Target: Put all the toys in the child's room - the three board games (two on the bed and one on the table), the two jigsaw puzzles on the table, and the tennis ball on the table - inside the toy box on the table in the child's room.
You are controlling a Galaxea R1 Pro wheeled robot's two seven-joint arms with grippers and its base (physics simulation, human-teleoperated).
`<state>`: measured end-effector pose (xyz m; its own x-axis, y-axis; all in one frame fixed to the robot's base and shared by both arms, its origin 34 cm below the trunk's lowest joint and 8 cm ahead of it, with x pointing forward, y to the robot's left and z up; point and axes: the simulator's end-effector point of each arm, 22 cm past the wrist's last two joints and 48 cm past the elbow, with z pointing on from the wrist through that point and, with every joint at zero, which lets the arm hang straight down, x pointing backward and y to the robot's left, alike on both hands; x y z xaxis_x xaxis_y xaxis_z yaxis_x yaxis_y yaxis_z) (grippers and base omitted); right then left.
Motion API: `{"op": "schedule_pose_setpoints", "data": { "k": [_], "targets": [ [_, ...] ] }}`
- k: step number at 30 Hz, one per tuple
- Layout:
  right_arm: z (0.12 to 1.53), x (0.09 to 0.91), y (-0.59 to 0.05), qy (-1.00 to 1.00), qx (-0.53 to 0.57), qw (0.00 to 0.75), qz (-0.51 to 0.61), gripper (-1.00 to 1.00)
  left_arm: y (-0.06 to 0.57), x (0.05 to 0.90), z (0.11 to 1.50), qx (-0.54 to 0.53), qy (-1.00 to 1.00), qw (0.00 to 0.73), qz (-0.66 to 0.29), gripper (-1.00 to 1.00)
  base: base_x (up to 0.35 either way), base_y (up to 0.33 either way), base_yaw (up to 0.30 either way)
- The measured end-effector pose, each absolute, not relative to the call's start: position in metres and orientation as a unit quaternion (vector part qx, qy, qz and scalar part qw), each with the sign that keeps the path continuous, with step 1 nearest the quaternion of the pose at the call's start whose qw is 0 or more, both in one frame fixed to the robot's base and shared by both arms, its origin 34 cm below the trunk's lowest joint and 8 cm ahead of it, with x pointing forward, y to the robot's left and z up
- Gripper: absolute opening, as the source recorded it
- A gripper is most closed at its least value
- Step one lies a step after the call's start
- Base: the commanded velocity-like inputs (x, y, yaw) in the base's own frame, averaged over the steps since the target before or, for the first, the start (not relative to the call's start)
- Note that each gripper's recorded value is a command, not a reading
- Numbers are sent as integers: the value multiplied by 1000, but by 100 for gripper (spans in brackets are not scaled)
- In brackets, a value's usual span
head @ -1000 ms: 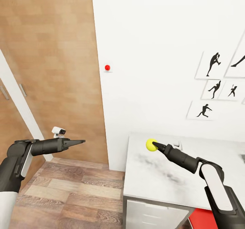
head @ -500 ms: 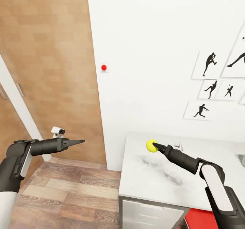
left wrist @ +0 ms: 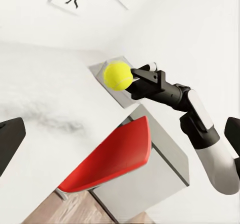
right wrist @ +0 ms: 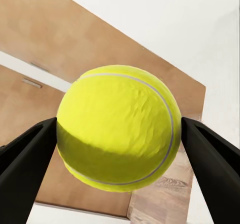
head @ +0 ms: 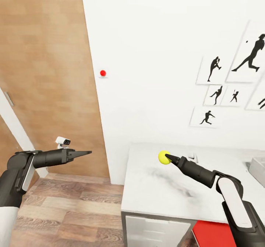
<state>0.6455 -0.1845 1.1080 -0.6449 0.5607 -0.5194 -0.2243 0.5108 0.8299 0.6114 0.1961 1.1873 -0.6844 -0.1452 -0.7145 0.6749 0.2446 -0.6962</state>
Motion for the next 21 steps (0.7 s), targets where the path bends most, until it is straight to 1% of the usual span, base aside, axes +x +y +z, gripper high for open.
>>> {"op": "schedule_pose_setpoints", "data": {
  "k": [21],
  "targets": [
    [1108, 646, -186, 768, 109, 407, 482, -100, 204, 612, 1187, 177, 707, 356, -584, 100, 0, 0, -278]
  ]
}}
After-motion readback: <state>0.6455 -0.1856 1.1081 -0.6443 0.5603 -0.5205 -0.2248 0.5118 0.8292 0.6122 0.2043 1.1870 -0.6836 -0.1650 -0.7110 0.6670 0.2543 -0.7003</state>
